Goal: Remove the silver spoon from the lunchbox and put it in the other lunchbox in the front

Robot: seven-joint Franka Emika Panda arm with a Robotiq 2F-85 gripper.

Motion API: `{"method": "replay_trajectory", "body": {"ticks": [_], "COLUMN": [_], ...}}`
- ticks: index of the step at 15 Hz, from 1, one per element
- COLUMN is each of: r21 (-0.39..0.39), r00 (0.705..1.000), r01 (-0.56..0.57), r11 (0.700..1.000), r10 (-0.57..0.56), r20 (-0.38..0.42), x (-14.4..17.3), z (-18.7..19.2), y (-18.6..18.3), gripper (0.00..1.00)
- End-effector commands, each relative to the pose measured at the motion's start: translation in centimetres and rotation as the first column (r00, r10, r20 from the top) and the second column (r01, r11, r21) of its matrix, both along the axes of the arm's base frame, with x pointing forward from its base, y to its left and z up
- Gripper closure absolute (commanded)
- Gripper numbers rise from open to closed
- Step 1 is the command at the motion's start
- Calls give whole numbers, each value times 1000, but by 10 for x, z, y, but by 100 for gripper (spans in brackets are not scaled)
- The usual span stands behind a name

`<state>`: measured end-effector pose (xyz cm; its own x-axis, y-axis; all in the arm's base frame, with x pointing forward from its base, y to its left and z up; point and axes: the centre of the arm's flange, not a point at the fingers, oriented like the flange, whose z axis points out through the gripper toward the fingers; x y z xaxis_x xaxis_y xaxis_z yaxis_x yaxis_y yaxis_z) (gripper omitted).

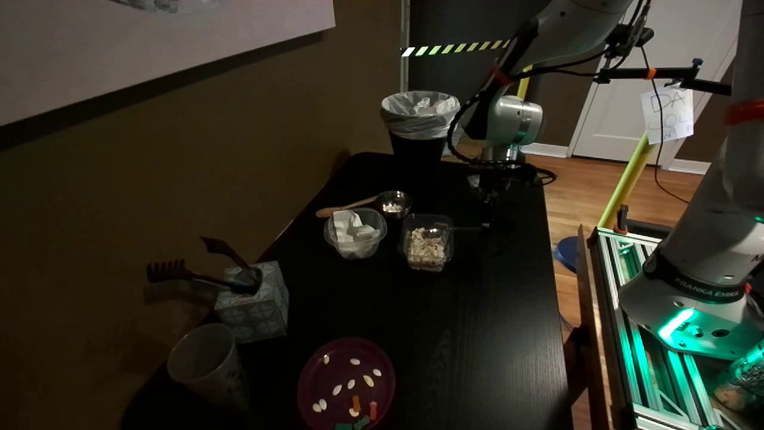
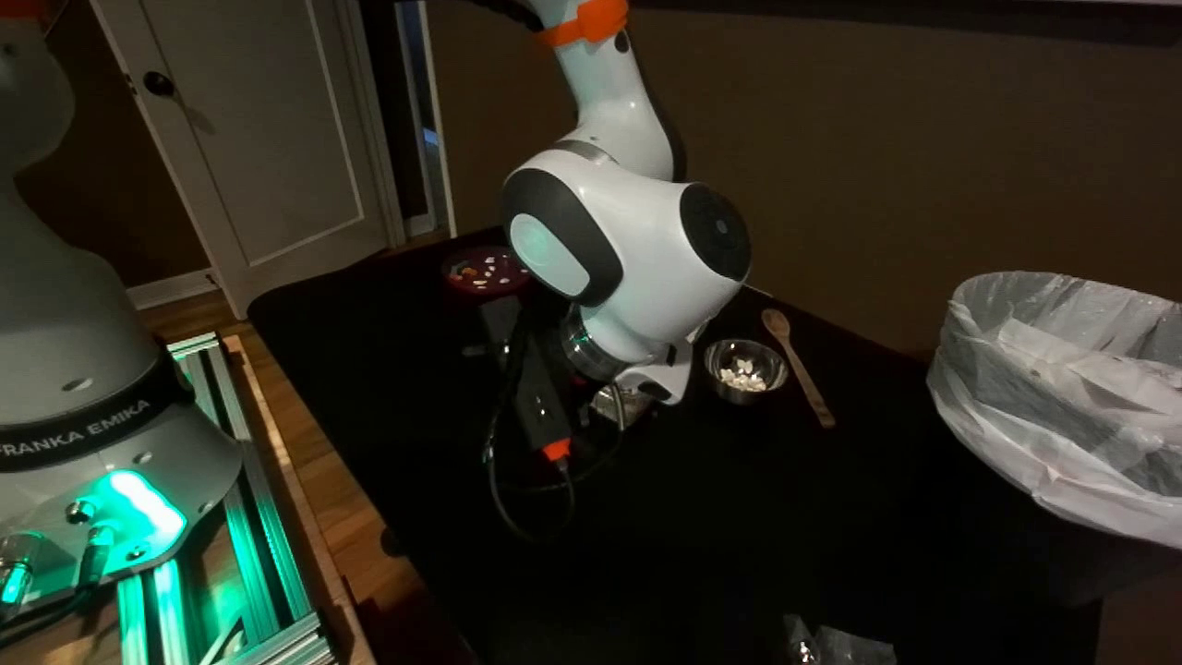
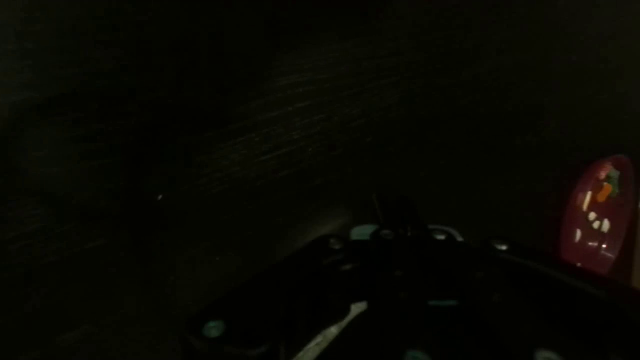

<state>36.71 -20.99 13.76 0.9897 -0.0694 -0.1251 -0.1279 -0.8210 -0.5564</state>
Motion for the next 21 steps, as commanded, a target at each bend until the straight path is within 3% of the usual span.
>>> {"method": "replay_trajectory", "body": {"ticks": [1,6,10,21], "r21": [140,345,505,687], "r00": [999,997,997,966], "r01": [-39,-54,25,237], "r11": [989,937,863,687], "r10": [42,73,13,-243], "r20": [-22,-40,-71,-91], "x": [0,1,12,26], "z": [11,14,11,3], "y": [-11,-19,-28,-49], "gripper": [99,99,99,99]}}
